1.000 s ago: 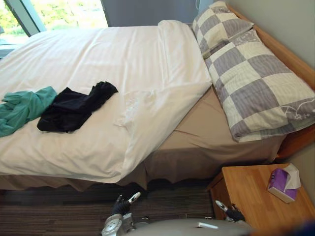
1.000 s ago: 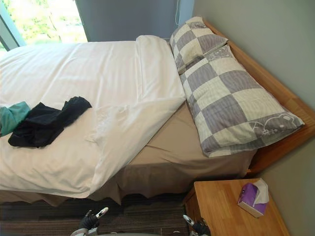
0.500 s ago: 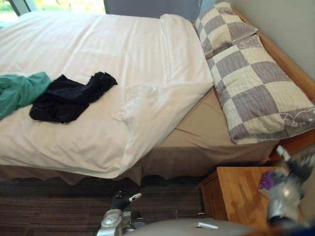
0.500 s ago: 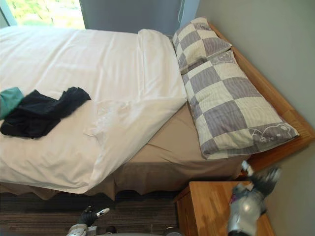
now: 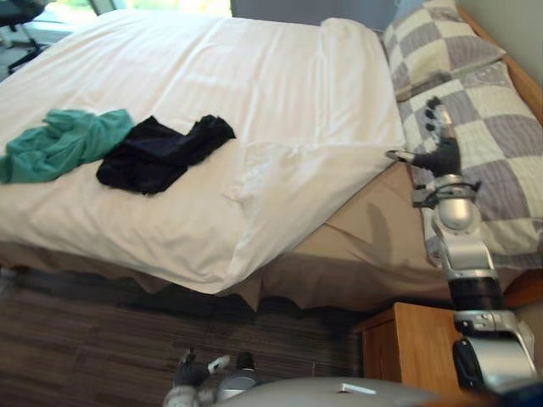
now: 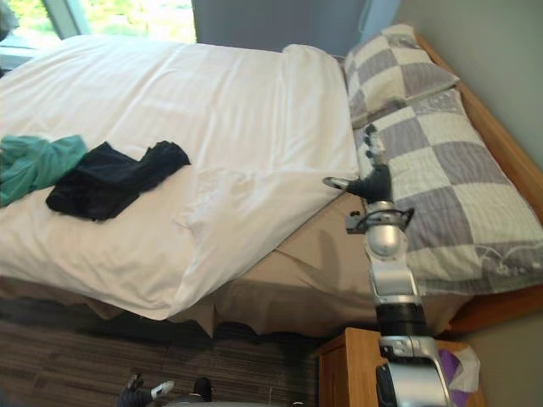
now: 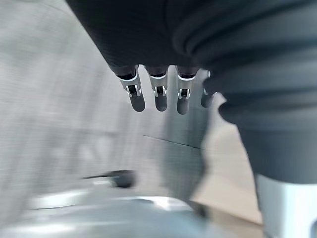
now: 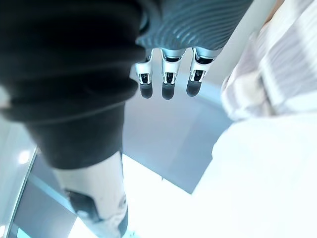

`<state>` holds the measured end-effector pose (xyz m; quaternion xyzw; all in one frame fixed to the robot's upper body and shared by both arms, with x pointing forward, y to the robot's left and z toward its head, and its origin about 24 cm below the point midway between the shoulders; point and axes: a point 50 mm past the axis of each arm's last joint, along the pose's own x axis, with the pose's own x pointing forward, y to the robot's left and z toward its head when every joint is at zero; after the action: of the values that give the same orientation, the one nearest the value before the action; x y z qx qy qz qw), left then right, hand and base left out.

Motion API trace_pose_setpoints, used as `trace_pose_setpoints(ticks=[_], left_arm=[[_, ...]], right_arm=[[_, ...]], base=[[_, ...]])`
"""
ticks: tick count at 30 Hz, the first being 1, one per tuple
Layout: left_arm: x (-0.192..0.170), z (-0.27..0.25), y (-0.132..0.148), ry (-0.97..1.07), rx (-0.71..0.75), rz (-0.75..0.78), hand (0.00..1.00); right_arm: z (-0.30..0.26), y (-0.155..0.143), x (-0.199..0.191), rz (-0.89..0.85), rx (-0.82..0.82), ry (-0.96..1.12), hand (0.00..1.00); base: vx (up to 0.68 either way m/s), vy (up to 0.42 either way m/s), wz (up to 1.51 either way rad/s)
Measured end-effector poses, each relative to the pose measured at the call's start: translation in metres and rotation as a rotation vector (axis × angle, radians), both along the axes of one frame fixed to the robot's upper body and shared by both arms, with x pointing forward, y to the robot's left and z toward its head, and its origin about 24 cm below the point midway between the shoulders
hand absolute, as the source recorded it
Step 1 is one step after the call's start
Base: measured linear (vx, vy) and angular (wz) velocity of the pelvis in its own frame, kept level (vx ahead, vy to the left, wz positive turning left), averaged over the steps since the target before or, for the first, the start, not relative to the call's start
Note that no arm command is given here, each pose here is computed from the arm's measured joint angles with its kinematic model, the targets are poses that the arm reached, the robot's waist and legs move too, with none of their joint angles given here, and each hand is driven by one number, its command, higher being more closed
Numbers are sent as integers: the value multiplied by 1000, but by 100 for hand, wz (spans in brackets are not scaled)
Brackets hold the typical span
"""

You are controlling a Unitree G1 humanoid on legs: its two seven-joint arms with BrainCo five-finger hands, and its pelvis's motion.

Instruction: Tidy the bed and pick cloth on bed and put in laundry

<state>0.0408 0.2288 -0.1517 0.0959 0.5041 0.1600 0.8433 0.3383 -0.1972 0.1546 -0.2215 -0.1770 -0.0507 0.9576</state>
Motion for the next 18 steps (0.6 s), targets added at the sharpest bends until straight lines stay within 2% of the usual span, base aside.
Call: trace_pose_setpoints(ticks=[3,9,15,18], left_arm=[[6,3,12,-9,35,-5,0],[39,19,42,-135,108,58,0],[57,33,57,-237,162,94,0],[81,44,62,-310,178,75,0]], right_arm=[[20,22,21,54,-75,13,0],[80,56,42,85,-123,-120,0],[98,57,52,23,-177,-125,0],[104,59,58,-28,-265,-99,0]], base=[[-121,-58,37],[-177,-33,23],[-69,5,22],[9,17,19]])
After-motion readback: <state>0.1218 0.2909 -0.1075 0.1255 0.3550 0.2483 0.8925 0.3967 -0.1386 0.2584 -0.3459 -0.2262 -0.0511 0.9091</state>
